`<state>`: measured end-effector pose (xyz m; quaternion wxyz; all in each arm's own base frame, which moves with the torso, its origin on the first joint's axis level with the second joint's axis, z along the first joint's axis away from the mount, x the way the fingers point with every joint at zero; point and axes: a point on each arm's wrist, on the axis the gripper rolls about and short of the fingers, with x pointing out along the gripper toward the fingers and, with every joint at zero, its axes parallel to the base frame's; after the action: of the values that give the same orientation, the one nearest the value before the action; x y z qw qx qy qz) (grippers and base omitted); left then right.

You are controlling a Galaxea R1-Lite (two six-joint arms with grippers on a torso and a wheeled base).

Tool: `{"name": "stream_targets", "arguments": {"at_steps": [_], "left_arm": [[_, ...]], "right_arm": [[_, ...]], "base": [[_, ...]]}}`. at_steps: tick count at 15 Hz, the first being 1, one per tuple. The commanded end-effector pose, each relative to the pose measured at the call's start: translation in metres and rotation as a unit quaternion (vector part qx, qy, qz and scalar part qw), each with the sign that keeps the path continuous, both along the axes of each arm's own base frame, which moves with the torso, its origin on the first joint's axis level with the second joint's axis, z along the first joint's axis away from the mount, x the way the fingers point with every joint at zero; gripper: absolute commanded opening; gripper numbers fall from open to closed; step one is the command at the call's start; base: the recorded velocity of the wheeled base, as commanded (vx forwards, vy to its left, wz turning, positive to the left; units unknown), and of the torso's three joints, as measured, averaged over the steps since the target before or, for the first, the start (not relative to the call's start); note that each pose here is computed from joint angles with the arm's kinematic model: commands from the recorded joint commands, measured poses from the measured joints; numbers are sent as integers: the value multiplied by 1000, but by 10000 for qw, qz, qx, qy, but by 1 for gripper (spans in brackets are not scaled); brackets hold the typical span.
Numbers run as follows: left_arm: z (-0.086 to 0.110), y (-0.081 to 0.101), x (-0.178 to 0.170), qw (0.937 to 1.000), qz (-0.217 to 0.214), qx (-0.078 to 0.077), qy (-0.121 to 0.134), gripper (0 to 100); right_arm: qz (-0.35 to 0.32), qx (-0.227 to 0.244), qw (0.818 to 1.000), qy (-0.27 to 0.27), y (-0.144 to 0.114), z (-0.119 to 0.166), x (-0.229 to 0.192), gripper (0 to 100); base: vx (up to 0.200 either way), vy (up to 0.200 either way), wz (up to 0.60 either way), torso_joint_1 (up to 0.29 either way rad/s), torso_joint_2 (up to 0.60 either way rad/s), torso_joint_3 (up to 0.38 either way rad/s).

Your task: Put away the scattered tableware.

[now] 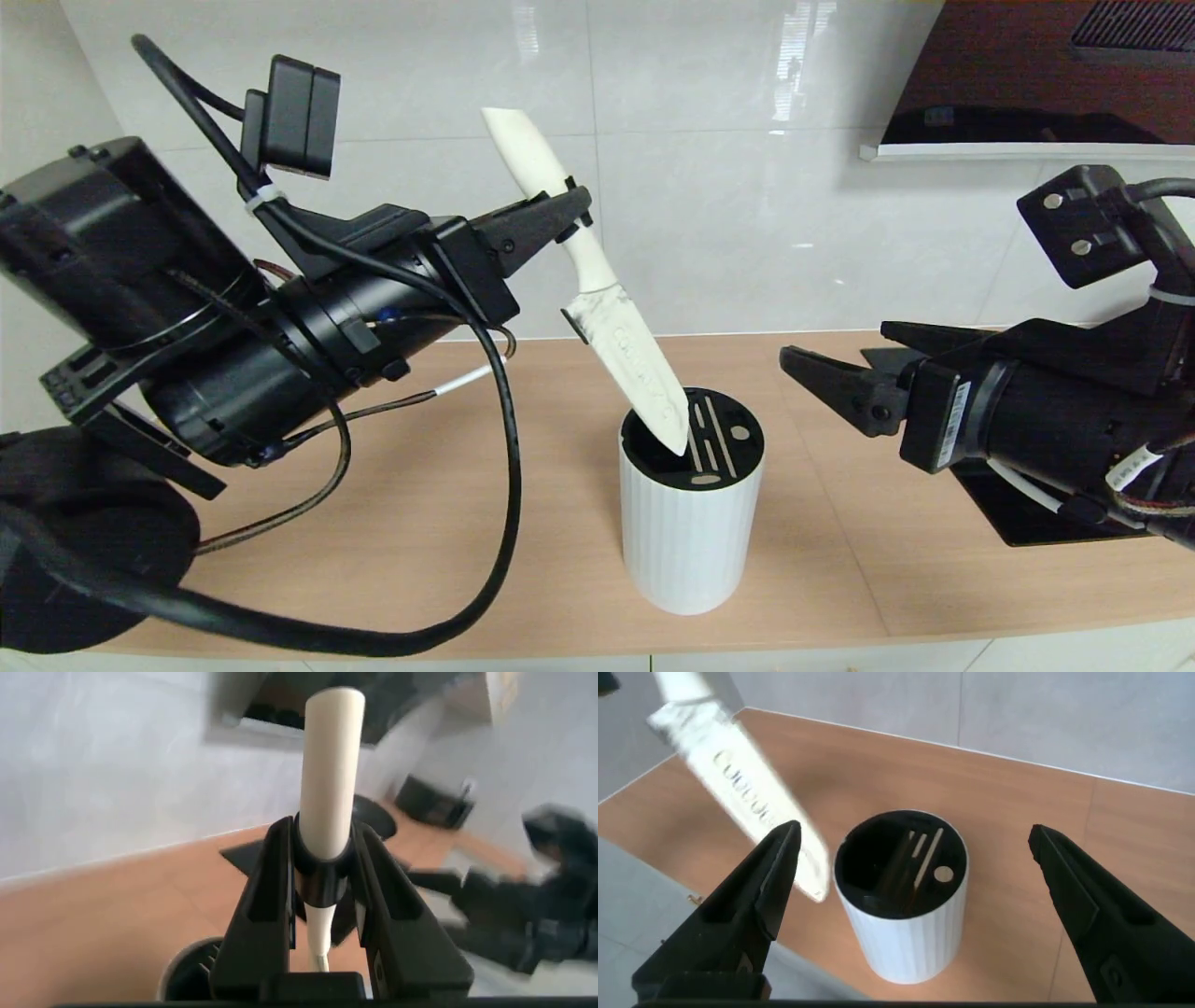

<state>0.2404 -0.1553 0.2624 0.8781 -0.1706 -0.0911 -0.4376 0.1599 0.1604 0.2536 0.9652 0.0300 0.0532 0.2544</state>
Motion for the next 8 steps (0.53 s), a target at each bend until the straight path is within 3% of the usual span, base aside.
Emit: {"name": "stream_targets", "arguments": {"at_steps": [1,3,5,8], "left_arm": [[-18,-6,11,9997,61,220,-77,0],[-32,-13,21,9954,283,623,-666,0],[-40,-17,22,9928,316,706,-915,0],[-40,-18,20,9917,300,771,-980,0]], "right_arm": [[-2,-25,10000,22,1,-2,1,100],[-1,-43,10000,29,0,-3,0,100],[-1,-37,10000,24,0,-3,0,100],[-9,-49,10000,34,1,-3,1,100]], "base": [[0,0,0,0,0,0],[0,0,0,0,0,0],[0,0,0,0,0,0],[0,0,0,0,0,0]]}}
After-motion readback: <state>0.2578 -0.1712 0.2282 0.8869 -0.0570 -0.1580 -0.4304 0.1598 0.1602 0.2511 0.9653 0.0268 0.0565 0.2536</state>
